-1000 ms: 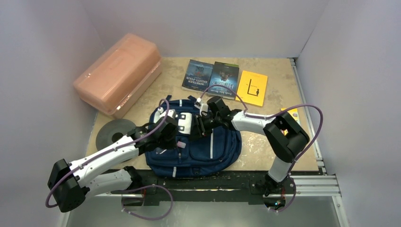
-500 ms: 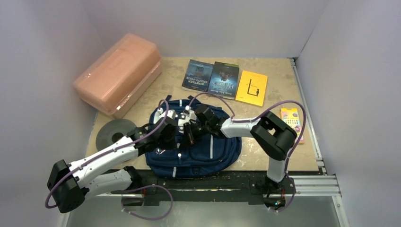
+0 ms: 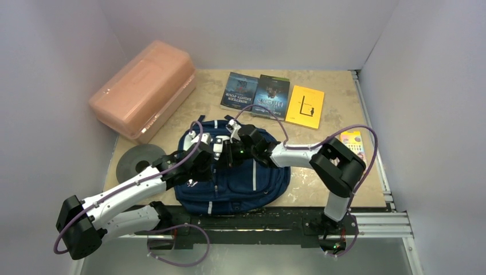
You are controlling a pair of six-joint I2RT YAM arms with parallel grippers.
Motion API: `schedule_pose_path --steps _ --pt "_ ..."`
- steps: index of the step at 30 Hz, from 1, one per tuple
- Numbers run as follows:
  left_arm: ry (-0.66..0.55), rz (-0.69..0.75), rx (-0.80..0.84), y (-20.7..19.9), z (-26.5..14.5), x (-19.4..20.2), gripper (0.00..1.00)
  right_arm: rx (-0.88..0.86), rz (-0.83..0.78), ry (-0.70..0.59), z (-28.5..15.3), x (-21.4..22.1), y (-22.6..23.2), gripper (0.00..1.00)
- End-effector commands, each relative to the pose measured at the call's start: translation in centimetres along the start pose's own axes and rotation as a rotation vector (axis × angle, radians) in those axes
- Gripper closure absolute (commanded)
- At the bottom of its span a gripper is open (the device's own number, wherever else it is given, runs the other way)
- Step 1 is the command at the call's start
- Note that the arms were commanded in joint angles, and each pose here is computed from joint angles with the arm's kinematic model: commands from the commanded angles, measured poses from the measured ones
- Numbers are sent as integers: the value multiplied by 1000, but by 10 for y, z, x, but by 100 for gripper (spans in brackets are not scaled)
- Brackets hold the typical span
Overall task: Pack the student bag
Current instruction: Place the stationery in the student bag, then pick up the stationery from the center of the board.
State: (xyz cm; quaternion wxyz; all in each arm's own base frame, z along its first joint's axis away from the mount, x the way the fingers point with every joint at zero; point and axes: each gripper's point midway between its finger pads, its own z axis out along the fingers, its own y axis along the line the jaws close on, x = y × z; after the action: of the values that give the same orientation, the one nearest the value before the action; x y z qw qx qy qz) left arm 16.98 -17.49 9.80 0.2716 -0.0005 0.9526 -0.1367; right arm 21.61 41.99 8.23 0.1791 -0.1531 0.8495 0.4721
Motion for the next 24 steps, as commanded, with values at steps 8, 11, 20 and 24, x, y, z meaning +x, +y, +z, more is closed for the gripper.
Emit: schedule_pose_path --steps 8,11,20,24 --pt "-28 2 38 -7 2 -4 90 358 -155 -175 -131 -26 -42 59" --pt "-24 11 54 -11 0 -5 77 510 -77 -288 -190 -46 -89 45" --pt "-70 58 190 -36 -34 -26 24 1004 359 -617 -354 -55 -221 9" --pt "-88 94 293 -52 -57 -33 14 1002 581 -720 -389 -39 -259 10"
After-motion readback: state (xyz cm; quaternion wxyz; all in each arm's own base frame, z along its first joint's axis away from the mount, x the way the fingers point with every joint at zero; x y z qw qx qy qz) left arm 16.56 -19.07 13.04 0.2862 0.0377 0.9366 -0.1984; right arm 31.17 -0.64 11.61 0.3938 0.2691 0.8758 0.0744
